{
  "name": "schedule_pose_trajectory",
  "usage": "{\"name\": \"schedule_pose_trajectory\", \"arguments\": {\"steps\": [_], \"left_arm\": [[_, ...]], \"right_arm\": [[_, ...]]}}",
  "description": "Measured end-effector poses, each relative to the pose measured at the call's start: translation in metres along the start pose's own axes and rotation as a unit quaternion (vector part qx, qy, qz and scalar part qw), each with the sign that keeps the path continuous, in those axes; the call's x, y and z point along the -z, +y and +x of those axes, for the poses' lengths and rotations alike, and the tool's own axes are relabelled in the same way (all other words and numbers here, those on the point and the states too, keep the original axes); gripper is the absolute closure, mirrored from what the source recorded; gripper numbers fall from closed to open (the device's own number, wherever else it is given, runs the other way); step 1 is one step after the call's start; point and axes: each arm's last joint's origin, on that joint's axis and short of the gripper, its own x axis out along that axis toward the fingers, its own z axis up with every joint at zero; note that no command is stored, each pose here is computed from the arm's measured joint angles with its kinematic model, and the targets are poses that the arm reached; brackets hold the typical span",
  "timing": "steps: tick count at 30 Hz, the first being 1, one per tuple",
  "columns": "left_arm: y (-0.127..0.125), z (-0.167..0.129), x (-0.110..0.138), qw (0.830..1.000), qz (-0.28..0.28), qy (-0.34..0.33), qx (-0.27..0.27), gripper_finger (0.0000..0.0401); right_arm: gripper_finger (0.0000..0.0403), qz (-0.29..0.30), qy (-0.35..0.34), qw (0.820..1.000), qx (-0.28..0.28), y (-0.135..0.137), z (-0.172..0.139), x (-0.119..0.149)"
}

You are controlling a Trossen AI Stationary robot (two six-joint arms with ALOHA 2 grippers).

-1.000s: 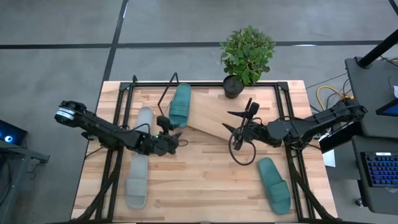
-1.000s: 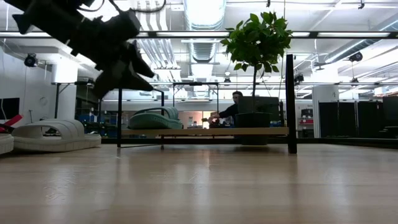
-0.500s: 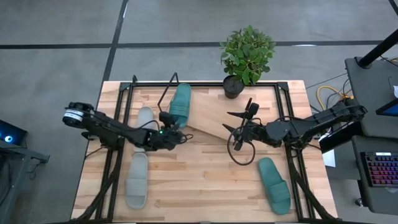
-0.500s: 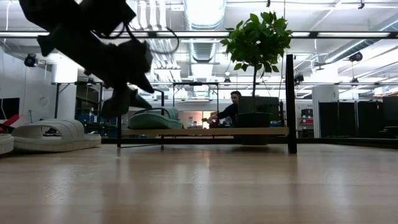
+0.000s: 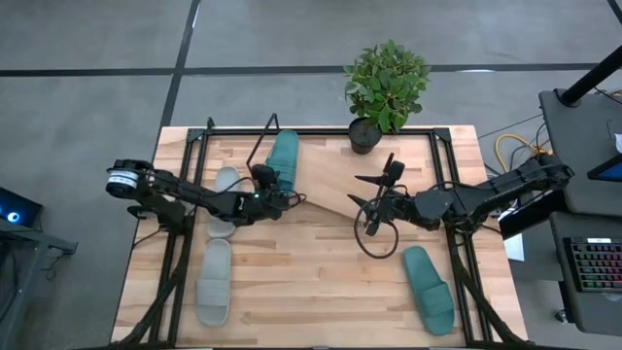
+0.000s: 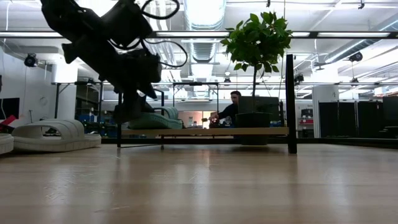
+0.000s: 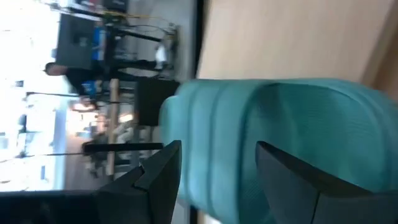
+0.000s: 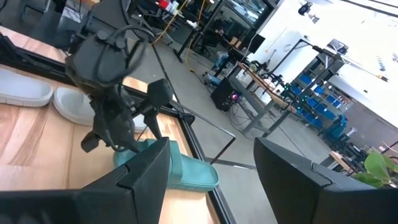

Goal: Pick and place slides into the shelf
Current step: Put the top green slipper on the shelf

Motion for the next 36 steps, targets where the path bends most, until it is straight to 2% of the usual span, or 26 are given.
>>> {"name": "schedule_pose_trajectory", "arguments": {"steps": [7,10,23,32,36], "left_arm": [[0.0018,0.0044,0.0018,1.0,-0.002,0.005,0.002,0.0212],[0.0033,0.007,0.0035,1.0,0.009,0.012,-0.001,0.0227],[0.0038,0.0094,0.006,0.999,0.036,0.018,-0.002,0.0391],[0.0016,0.0094,0.0089,0.997,0.077,0.021,0.0,0.0399],[0.002,0.0095,0.0092,0.993,0.113,0.027,-0.006,0.04]], "right_arm": [[0.0179,-0.003,0.003,1.0,-0.002,0.0007,0.0,0.0012],[0.0179,-0.003,0.003,1.0,-0.002,0.0007,0.0,0.0013],[0.0179,0.001,0.008,1.0,-0.004,0.0013,0.0,0.0024],[0.0179,-0.002,0.01,1.0,-0.005,0.0018,0.0,0.0033],[0.0179,-0.004,0.013,1.0,-0.007,0.0021,0.0,0.004]]}}
